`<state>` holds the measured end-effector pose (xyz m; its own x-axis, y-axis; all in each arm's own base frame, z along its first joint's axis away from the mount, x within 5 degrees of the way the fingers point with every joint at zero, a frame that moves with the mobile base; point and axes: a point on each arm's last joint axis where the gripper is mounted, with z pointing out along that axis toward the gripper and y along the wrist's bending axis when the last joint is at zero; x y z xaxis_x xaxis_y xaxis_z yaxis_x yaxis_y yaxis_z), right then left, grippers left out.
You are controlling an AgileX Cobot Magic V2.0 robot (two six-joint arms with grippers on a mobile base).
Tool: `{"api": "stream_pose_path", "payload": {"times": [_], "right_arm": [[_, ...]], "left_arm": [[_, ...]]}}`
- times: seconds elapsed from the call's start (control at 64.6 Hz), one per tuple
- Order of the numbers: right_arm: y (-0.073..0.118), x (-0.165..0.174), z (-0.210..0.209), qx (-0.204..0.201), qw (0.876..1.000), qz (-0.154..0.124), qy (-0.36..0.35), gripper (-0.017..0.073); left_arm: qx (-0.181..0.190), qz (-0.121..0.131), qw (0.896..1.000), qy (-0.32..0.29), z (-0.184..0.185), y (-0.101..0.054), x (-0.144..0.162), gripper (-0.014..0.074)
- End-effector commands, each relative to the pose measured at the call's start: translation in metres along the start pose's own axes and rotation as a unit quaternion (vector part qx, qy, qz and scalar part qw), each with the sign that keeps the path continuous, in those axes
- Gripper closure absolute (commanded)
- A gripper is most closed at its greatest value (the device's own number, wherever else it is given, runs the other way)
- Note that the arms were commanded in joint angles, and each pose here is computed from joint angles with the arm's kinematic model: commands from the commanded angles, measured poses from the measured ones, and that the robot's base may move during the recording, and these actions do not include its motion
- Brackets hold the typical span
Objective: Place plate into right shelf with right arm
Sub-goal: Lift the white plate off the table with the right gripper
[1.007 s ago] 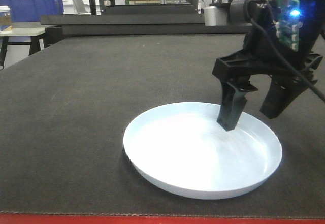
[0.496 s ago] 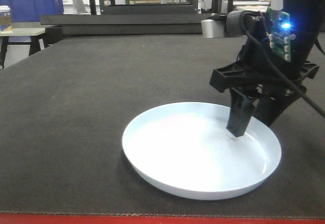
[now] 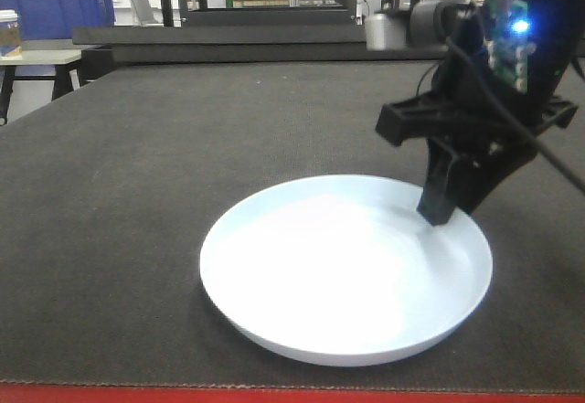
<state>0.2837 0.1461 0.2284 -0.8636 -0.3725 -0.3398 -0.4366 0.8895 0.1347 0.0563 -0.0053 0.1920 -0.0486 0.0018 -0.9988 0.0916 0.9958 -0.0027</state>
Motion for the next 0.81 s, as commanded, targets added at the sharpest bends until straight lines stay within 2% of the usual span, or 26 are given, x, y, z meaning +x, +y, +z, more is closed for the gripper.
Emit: {"api": "stream_pose_path", "payload": {"times": [0.0, 0.077, 0.186, 0.356, 0.589, 0.79], "right_arm": [[0.004, -0.008, -0.048, 0.003, 0.996, 0.001, -0.084, 0.0489], [0.007, -0.004, -0.072, 0.001, 0.993, 0.009, -0.12, 0.0489], [0.012, 0.007, -0.115, 0.004, 0.983, -0.001, -0.184, 0.0489], [0.018, 0.036, -0.18, 0.014, 0.958, -0.023, -0.287, 0.0489], [0.024, 0.091, -0.254, 0.029, 0.906, -0.046, -0.42, 0.0489], [0.028, 0.153, -0.296, 0.026, 0.85, -0.055, -0.523, 0.0489]], "left_arm": [[0.001, -0.004, 0.999, -0.042, 0.0, 0.0, -0.005, 0.064], [0.001, -0.004, 0.999, -0.042, 0.0, 0.0, -0.005, 0.064], [0.001, -0.004, 0.999, -0.042, 0.0, 0.0, -0.005, 0.064], [0.001, -0.004, 0.999, -0.042, 0.0, 0.0, -0.005, 0.064], [0.001, -0.004, 0.999, -0.042, 0.0, 0.0, -0.005, 0.064], [0.001, -0.004, 0.999, -0.042, 0.0, 0.0, -0.005, 0.064]]}}
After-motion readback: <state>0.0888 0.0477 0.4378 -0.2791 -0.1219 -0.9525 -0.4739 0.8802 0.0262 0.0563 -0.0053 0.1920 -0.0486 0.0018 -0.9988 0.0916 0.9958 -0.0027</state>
